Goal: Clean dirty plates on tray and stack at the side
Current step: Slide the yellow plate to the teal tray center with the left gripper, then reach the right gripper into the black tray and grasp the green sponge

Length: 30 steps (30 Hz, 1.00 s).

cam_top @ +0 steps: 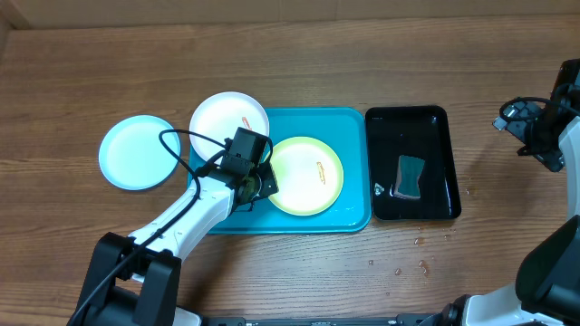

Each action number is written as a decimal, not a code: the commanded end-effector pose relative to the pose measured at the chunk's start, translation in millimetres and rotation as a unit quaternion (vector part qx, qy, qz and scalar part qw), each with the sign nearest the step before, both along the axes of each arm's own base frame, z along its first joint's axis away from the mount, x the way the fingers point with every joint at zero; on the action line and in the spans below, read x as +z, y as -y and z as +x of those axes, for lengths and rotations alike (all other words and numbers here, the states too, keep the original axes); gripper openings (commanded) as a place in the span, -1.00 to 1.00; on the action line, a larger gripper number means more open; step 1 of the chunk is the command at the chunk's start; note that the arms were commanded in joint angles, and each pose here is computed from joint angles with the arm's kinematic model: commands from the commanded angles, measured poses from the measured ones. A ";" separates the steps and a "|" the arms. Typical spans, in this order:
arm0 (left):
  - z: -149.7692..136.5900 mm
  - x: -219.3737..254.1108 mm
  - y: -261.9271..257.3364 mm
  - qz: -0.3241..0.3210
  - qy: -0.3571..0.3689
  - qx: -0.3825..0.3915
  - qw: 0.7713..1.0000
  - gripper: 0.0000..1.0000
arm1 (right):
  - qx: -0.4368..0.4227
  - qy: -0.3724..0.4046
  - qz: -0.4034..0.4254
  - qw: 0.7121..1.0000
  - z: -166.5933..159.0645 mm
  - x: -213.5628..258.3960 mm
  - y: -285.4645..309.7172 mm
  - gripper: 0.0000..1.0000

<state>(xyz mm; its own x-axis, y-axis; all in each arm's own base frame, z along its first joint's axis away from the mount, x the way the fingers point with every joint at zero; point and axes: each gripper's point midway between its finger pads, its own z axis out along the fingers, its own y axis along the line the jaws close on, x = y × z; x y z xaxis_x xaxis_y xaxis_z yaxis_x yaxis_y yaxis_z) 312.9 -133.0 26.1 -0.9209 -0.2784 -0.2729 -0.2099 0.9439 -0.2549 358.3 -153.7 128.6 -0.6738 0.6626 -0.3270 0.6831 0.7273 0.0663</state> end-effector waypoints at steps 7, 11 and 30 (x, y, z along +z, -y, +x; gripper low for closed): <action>-1.9 -3.5 -3.2 0.026 0.003 -0.041 0.999 -0.49 | 0.001 0.009 -0.005 1.000 3.5 5.6 1.3 1.00; -3.4 -4.1 -3.8 0.030 0.001 -0.050 0.998 -0.49 | 0.000 0.009 -0.005 1.000 3.5 5.6 1.3 1.00; -5.2 -13.8 -0.1 0.022 -0.013 -0.055 0.998 -0.90 | 0.023 0.040 0.046 0.998 16.1 7.0 -17.1 1.00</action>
<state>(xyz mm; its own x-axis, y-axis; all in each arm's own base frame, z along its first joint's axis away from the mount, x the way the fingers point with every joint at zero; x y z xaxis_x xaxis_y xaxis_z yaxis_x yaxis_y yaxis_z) 308.8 -131.2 16.3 -0.9468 -0.1780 -0.2680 -0.1234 0.9703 -0.2082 368.3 -150.0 131.2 -0.6679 0.6610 -0.3421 0.6685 0.7348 0.1147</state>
